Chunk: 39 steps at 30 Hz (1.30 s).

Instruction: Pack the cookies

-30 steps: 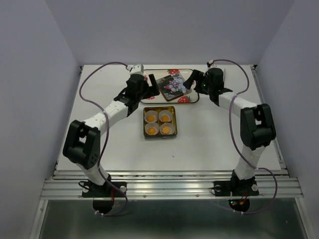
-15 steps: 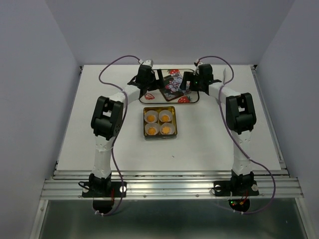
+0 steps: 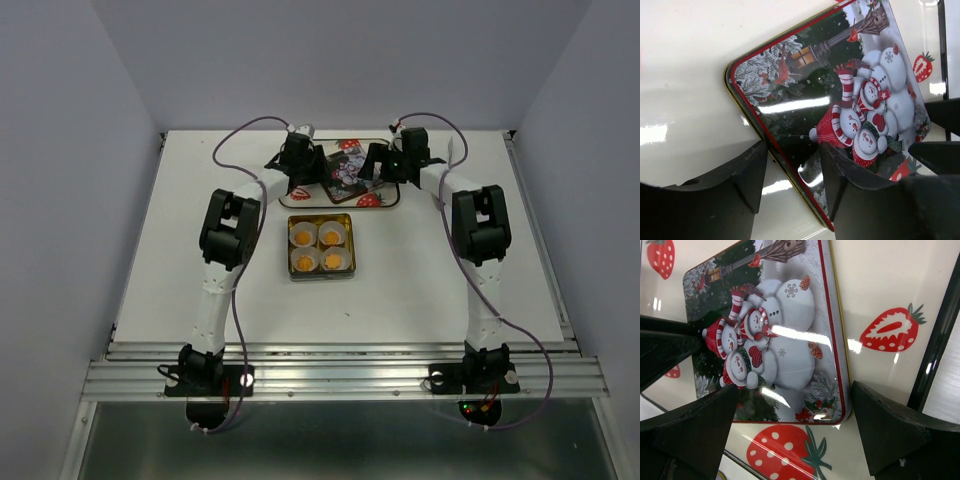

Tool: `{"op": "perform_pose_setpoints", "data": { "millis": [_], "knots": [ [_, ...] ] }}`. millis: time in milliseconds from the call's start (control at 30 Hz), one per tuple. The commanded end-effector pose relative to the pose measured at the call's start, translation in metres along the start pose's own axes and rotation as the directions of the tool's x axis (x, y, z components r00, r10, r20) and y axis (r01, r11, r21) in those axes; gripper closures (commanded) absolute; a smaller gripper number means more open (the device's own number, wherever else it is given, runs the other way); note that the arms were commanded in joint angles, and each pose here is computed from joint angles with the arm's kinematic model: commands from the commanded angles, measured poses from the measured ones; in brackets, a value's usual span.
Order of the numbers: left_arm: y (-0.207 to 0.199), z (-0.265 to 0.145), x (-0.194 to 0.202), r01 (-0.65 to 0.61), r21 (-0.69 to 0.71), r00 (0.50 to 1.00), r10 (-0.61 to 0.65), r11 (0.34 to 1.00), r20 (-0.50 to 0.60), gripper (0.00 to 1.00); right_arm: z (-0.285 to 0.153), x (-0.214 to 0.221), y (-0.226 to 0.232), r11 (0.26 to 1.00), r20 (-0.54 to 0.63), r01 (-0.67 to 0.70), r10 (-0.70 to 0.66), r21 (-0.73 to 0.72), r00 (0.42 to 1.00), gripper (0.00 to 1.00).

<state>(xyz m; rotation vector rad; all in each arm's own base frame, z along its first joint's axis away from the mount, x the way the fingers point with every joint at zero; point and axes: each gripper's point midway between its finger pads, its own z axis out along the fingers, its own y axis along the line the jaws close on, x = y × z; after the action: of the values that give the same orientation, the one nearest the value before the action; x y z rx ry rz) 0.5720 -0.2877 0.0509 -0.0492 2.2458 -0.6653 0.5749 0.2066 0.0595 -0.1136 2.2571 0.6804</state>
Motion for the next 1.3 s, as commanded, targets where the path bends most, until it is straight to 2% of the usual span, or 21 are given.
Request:
{"op": "perform_pose_setpoints", "data": {
  "millis": [0,300,500,633,733,867,1000,1133,1233,1267],
  "knots": [
    [-0.031,-0.002,0.012,0.018,0.095,0.999,-0.014,0.995,-0.051,0.52,-0.004,0.006,0.049,0.969,-0.092,-0.126,0.108,-0.214,0.990,0.01],
    [-0.038,-0.019,0.019,0.059,0.106,0.998,-0.057,0.993,-0.028,0.55,-0.042,-0.046,0.100,0.909,0.013,-0.152,0.170,-0.388,0.985,0.05],
    [-0.039,-0.025,0.022,0.078,0.108,0.997,-0.076,0.991,-0.026,0.55,-0.056,-0.041,0.116,0.871,-0.012,-0.170,0.186,-0.461,0.983,0.09],
    [-0.043,-0.026,0.024,0.100,0.134,0.995,-0.097,0.986,-0.028,0.56,-0.058,-0.035,0.118,0.854,-0.033,-0.191,0.200,-0.483,0.979,0.20],
    [-0.047,-0.029,0.024,0.115,0.162,0.993,-0.114,0.980,-0.019,0.56,-0.070,-0.044,0.127,0.845,0.009,-0.151,0.181,-0.513,0.983,0.25],
    [-0.053,-0.035,0.023,0.149,0.203,0.988,-0.152,0.968,-0.004,0.57,-0.086,-0.049,0.139,0.824,0.041,-0.106,0.155,-0.557,0.987,0.25],
    [-0.060,-0.041,0.022,0.180,0.237,0.983,-0.186,0.955,0.002,0.57,-0.095,-0.044,0.148,0.787,0.013,-0.099,0.134,-0.609,0.991,0.25],
    [-0.075,-0.048,0.016,0.161,0.303,0.986,-0.170,0.939,0.004,0.61,-0.103,-0.036,0.158,0.767,-0.011,-0.102,0.123,-0.633,0.992,0.25],
    [-0.084,-0.050,0.017,0.141,0.341,0.989,-0.146,0.929,-0.012,0.61,-0.108,-0.033,0.153,0.797,0.011,-0.107,0.141,-0.595,0.990,0.22],
    [-0.087,-0.052,0.016,0.131,0.347,0.991,-0.136,0.929,-0.009,0.61,-0.104,-0.037,0.145,0.831,0.047,-0.118,0.170,-0.544,0.984,0.20]
  ]
}}
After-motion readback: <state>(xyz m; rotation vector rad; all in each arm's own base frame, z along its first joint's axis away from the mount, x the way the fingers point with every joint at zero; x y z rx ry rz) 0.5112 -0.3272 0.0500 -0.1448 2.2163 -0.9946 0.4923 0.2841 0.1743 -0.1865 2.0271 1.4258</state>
